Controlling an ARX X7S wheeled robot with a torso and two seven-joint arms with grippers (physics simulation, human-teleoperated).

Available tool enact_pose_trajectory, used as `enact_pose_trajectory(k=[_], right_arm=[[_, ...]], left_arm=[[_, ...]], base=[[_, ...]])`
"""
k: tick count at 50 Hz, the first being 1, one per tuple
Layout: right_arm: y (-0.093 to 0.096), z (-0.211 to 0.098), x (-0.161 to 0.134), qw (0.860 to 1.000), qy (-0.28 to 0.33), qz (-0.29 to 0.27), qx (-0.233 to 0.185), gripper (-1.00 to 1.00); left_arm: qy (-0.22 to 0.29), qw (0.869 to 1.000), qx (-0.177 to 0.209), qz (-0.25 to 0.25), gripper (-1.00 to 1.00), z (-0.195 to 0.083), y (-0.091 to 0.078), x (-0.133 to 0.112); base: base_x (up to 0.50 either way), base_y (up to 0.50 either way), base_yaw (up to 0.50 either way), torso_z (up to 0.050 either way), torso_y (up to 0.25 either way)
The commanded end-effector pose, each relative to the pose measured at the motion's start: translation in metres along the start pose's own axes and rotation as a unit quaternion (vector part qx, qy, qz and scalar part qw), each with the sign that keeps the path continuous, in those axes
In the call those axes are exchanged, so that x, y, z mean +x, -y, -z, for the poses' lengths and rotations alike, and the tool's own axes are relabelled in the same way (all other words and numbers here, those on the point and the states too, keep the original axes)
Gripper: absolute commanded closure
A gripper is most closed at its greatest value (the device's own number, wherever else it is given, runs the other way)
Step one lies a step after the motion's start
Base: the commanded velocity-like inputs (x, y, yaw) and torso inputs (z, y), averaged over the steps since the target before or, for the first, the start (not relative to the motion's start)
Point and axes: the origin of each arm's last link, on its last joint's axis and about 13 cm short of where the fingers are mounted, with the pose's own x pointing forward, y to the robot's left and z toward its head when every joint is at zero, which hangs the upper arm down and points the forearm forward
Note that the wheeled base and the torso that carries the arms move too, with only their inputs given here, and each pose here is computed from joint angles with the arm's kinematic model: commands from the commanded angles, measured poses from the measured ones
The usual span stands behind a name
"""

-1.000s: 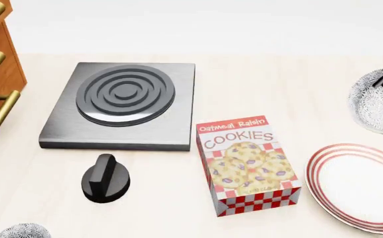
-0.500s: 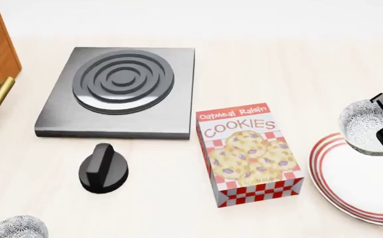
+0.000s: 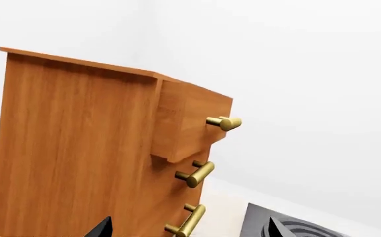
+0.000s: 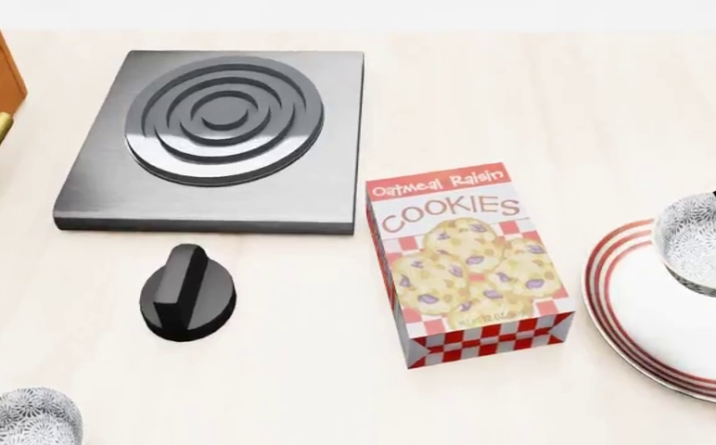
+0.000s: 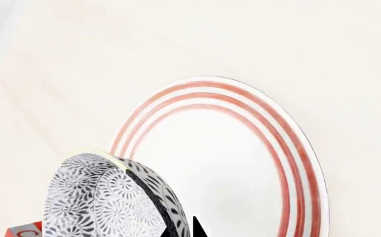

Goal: Pick the akita bowl from table center and place it on the plate.

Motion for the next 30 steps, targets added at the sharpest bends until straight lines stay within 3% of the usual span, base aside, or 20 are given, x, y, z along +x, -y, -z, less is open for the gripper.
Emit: enact_pose_trajectory(k=[1,7,10,17,20,26,28,30], right_arm=[[-0.0064,0.0043,0.0022,0.999,-0.006,-0.039,0.023,1.0],[-0.0044,0.0034,0.0028,0.999,-0.005,-0.037,0.03,1.0],[-0.0049,0.0027,0.0023,0.999,-0.002,-0.037,0.028,1.0],[-0.0047,0.0023,0.0021,0.999,-0.002,-0.039,0.03,1.0],[-0.0051,0.0023,0.0019,0.999,-0.002,-0.04,0.029,1.0],[-0.005,0.0014,0.0013,0.999,-0.002,-0.044,0.03,1.0],[-0.0051,0.0015,0.0014,0.999,-0.002,-0.044,0.03,1.0],[-0.0051,0.0018,0.0016,0.999,-0.002,-0.044,0.03,1.0]], left_arm=[[0.0,1.0,0.002,-0.005,-1.0,0.0021,-0.0017,-0.0005],[0.025,0.999,0.02,-0.002,-1.0,-0.0003,-0.0018,-0.0017],[0.001,1.0,-0.005,-0.004,-1.0,0.0,-0.001,-0.0016],[0.034,0.999,0.031,0.002,-1.0,-0.0003,-0.0015,-0.0034],[0.009,1.0,-0.005,0.002,-1.0,0.0005,-0.0006,-0.0034],[0.017,1.0,0.015,-0.003,-1.0,0.0016,-0.0019,-0.0026],[0.027,0.999,0.047,-0.005,-1.0,0.003,-0.0008,-0.0027],[0.016,1.0,0.023,-0.009,-1.0,0.0023,0.0,-0.002]], base=[[0.0,0.0,0.0,0.0,0.0],[0.0,0.0,0.0,0.0,-0.083],[0.0,0.0,0.0,0.001,-0.14],[0.0,0.0,0.0,0.0,-0.086],[0.0,0.0,0.0,0.0,-0.143],[0.0,0.0,0.0,0.0,0.0],[0.0,0.0,0.0,0.0,-0.132],[0.0,0.0,0.0,0.0,-0.199]])
